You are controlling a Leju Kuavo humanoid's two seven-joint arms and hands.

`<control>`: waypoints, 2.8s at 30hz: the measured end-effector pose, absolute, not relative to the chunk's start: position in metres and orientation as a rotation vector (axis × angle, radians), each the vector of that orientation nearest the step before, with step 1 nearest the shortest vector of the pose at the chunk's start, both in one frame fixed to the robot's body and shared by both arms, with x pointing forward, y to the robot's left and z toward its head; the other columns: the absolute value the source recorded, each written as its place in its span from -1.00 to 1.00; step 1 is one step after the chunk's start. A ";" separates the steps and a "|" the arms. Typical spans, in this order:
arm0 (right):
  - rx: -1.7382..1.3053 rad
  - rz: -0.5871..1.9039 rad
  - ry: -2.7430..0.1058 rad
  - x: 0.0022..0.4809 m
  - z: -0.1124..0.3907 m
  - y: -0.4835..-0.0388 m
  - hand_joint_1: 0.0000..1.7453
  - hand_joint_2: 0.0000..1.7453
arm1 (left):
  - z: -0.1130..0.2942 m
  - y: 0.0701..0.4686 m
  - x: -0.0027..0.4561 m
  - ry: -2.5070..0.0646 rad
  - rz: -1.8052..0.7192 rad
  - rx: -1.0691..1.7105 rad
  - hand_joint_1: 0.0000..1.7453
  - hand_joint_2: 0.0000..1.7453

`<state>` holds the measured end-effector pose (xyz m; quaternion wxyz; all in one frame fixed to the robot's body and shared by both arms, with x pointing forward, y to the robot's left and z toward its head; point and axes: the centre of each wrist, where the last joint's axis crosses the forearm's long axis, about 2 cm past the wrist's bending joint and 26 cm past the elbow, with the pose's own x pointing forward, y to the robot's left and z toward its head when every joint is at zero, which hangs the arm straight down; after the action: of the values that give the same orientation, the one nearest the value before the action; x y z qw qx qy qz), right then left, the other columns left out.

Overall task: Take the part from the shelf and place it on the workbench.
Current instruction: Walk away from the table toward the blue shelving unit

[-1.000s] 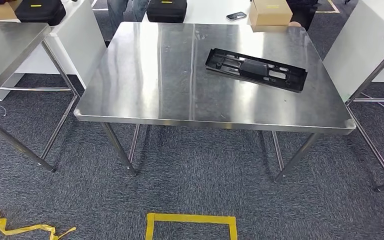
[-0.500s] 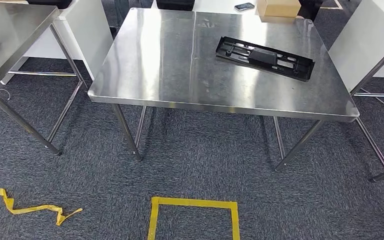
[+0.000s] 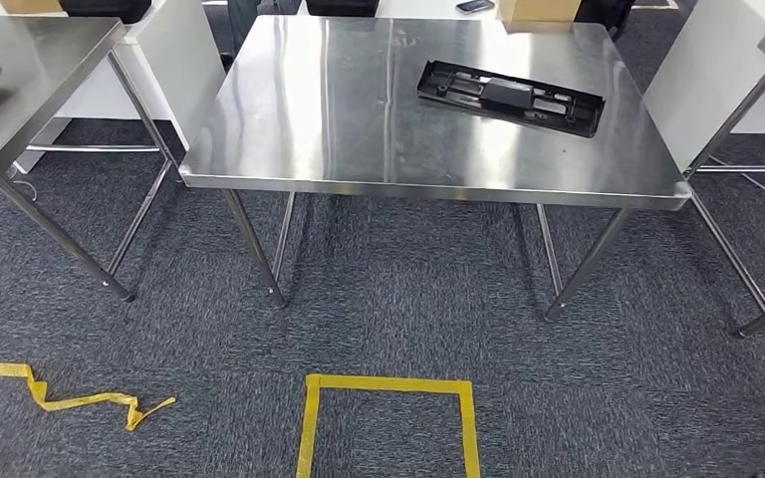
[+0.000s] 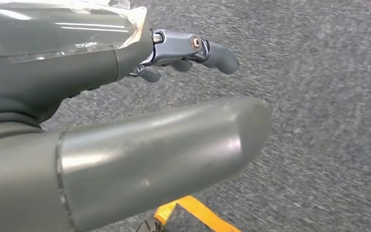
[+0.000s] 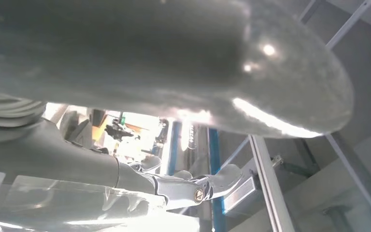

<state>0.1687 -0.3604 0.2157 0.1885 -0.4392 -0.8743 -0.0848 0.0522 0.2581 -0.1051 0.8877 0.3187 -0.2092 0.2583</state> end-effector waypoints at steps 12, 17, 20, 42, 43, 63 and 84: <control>-1.201 -0.242 -2.452 0.171 0.213 -0.358 -1.00 -1.00 | -0.105 0.257 0.055 -0.435 0.539 0.665 -1.00 -1.00; -1.196 -0.233 -2.443 0.169 0.211 -0.358 -1.00 -1.00 | -0.105 0.257 0.055 -0.441 0.529 0.663 -1.00 -1.00; -1.195 -0.221 -2.431 0.166 0.207 -0.358 -1.00 -1.00 | -0.105 0.256 0.055 -0.442 0.525 0.659 -1.00 -1.00; -1.172 -0.194 -2.427 0.161 0.202 -0.362 -1.00 -1.00 | -0.104 0.255 0.057 -0.452 0.517 0.653 -1.00 -1.00; -1.172 -0.192 -2.426 0.161 0.202 -0.362 -1.00 -1.00 | -0.104 0.255 0.057 -0.452 0.517 0.653 -1.00 -1.00; -1.166 -0.199 -2.426 0.168 0.203 -0.361 -1.00 -1.00 | -0.104 0.253 0.059 -0.455 0.510 0.645 -1.00 -1.00; -1.009 -0.316 -2.388 0.167 0.197 -0.369 -1.00 -1.00 | -0.104 0.254 0.058 -0.484 0.479 0.642 -1.00 -1.00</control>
<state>0.1666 -0.3691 0.1973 0.2620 -0.3728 -0.8825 -0.1168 0.0584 0.2544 -0.1044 0.8926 0.3092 -0.2332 0.2308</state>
